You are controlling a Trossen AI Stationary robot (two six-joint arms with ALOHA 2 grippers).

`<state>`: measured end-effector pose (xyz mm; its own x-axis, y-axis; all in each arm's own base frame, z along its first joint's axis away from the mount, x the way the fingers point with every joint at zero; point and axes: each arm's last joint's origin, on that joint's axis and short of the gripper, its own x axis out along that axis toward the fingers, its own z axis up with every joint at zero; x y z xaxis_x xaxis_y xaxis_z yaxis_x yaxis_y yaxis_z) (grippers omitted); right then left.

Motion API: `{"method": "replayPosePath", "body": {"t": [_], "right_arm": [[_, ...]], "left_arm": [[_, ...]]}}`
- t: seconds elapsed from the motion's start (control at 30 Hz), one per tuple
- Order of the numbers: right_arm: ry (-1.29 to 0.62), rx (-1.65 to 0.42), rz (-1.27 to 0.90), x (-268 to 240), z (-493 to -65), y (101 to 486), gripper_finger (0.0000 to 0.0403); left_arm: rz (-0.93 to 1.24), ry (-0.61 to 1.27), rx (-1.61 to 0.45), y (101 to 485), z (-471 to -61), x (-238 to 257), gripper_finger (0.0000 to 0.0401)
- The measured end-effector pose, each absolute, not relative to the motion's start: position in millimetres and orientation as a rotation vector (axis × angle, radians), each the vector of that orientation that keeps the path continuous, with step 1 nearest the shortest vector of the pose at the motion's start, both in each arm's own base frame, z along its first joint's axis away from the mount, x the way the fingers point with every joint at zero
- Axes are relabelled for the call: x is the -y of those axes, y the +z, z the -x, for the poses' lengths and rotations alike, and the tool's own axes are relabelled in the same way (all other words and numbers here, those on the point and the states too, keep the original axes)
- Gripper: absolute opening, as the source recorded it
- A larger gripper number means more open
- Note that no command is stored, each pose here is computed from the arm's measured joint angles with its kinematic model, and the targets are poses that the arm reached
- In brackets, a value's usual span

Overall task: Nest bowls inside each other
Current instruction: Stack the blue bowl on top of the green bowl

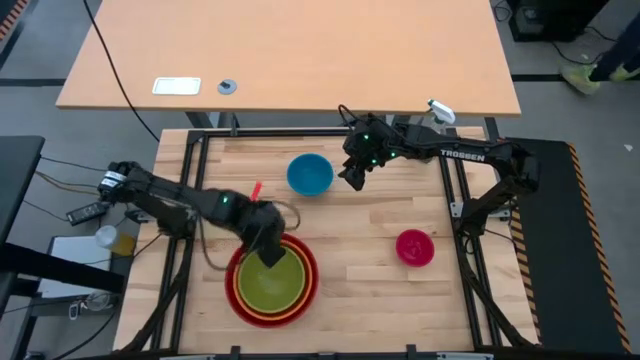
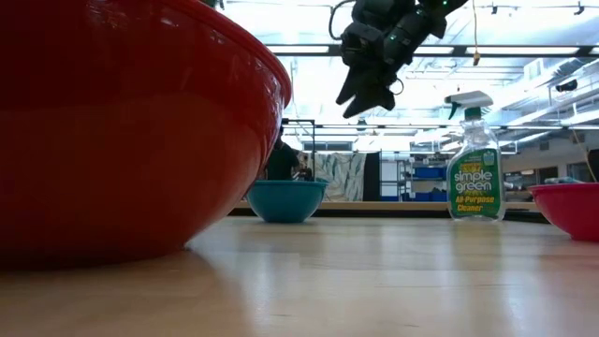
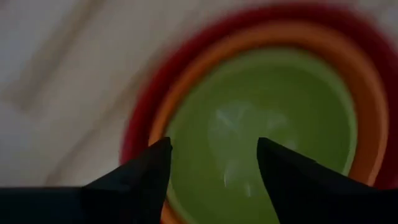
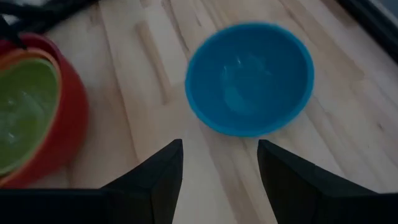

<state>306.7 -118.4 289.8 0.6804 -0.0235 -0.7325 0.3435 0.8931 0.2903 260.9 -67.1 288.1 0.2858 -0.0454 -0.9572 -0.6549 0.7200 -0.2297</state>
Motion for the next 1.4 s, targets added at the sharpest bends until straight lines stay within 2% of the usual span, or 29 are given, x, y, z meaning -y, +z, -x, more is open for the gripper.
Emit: {"method": "replayPosePath", "body": {"t": [0.23,0.4,0.57,0.73,1.0,1.17,1.4], "right_arm": [[-0.210,-0.879,-0.425,121,-298,285,0.0213],[-0.227,-0.909,-0.450,121,-292,287,0.0213],[-0.283,-0.895,-0.408,113,-279,302,0.0213],[-0.330,-0.838,-0.395,107,-259,314,0.0213],[-0.382,-0.769,-0.486,98,-235,292,0.0213],[-0.373,-0.713,-0.561,94,-232,275,0.0213],[-0.361,-0.696,-0.561,87,-236,272,0.0213]], "left_arm": [[0.564,0.492,-1.046,293,-282,7,0.0206],[0.577,0.571,-0.994,285,-283,-40,0.0191],[0.743,0.578,-0.896,251,-278,-86,0.0188],[1.030,0.681,-0.710,218,-264,-123,0.0188],[1.092,0.853,-0.629,208,-253,-141,0.0197],[1.108,0.886,-0.641,195,-255,-150,0.0216],[1.131,0.882,-0.625,176,-270,-155,0.0207]]}}
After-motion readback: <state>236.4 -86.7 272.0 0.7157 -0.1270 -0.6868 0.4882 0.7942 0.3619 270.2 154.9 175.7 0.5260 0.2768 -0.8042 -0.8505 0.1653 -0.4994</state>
